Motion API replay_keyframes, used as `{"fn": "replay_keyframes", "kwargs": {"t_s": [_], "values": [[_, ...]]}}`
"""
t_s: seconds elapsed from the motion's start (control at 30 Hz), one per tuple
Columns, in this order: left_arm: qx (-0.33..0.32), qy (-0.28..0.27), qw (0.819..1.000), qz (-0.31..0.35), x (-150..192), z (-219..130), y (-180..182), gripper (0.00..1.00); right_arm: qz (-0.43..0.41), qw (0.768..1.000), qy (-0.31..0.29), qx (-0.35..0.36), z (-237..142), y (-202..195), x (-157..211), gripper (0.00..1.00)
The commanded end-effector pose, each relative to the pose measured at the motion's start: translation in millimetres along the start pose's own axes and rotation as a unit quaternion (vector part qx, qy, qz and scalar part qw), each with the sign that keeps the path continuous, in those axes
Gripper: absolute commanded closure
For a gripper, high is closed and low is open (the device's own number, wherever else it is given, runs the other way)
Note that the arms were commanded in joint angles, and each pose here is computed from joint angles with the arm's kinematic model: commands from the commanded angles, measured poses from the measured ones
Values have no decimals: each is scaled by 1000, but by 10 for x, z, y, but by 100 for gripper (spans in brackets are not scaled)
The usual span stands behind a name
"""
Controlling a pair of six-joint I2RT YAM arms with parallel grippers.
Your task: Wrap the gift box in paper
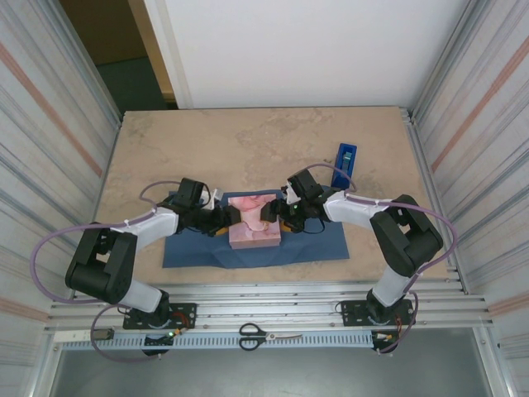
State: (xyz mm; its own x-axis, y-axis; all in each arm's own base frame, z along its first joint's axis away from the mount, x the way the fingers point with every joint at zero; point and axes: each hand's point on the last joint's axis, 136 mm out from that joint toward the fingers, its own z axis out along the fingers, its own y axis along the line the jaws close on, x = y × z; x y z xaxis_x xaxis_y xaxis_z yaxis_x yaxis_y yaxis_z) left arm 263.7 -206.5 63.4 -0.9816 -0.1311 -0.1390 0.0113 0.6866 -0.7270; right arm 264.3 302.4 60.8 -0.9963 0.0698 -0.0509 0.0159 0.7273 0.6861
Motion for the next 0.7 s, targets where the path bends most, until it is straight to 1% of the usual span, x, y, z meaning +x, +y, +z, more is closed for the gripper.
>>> {"fn": "replay_keyframes", "kwargs": {"t_s": [0.0,0.23,0.33,0.47,0.57,0.67], "values": [[-5,1,1000,0,53,-39,13,34,-1,1000,3,-4,-15,102,58,27],[-8,1,1000,-3,69,-47,27,34,-2,1000,-3,-3,-54,121,66,28],[1,0,1000,-1,59,-65,-25,34,-3,1000,-3,-5,-51,144,71,31],[5,-11,1000,9,25,-125,-93,34,-7,1000,-8,-8,-81,188,82,30],[8,-4,1000,5,42,-117,-98,34,-6,1000,-18,-11,-115,205,66,30],[1,-1,1000,1,62,-88,-44,34,-1,1000,-16,0,-106,149,70,29]]}}
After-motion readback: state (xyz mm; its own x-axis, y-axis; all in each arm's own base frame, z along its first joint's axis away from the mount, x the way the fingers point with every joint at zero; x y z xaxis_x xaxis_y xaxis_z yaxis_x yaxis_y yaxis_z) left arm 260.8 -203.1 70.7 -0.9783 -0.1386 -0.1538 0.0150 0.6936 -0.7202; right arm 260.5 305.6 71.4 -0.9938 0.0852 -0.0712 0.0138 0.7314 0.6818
